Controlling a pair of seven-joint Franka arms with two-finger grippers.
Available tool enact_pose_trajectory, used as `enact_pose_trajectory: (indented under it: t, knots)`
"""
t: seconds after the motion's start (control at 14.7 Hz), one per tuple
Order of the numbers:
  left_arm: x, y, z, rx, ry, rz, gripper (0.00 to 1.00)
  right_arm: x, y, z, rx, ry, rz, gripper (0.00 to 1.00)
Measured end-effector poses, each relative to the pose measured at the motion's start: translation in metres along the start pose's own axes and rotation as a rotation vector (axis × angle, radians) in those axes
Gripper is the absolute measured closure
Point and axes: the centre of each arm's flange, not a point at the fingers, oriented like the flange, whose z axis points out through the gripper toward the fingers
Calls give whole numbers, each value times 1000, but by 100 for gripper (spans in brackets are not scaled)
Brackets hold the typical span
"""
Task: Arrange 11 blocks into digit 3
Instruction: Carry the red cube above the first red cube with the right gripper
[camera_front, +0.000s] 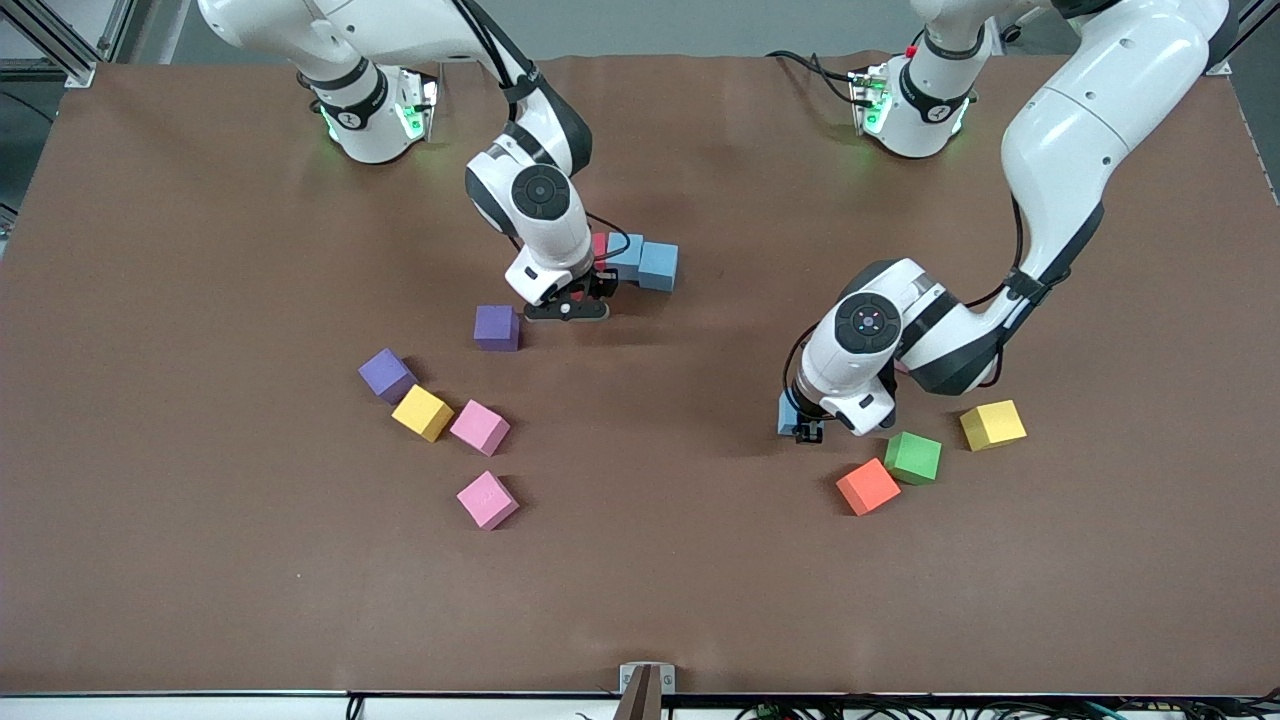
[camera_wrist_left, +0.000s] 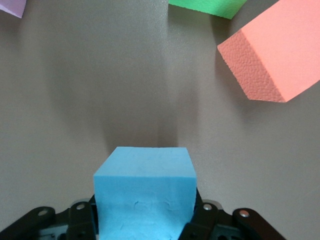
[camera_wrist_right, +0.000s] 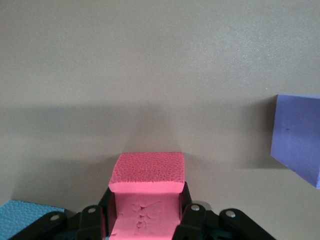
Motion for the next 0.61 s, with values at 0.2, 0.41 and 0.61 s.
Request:
enact_pose_trajectory:
  t: [0.2,0.41,0.61]
  knots:
    - [0,0,0,0,0,0,38,0,0,0,2,2,0,49]
    - [0,1,-1,-2,-1,-1,38,-1,0,0,3,1,-1,49]
    - [0,2,-2,-5,-2,-2,38,-5,-4,1,12,-9,7,49]
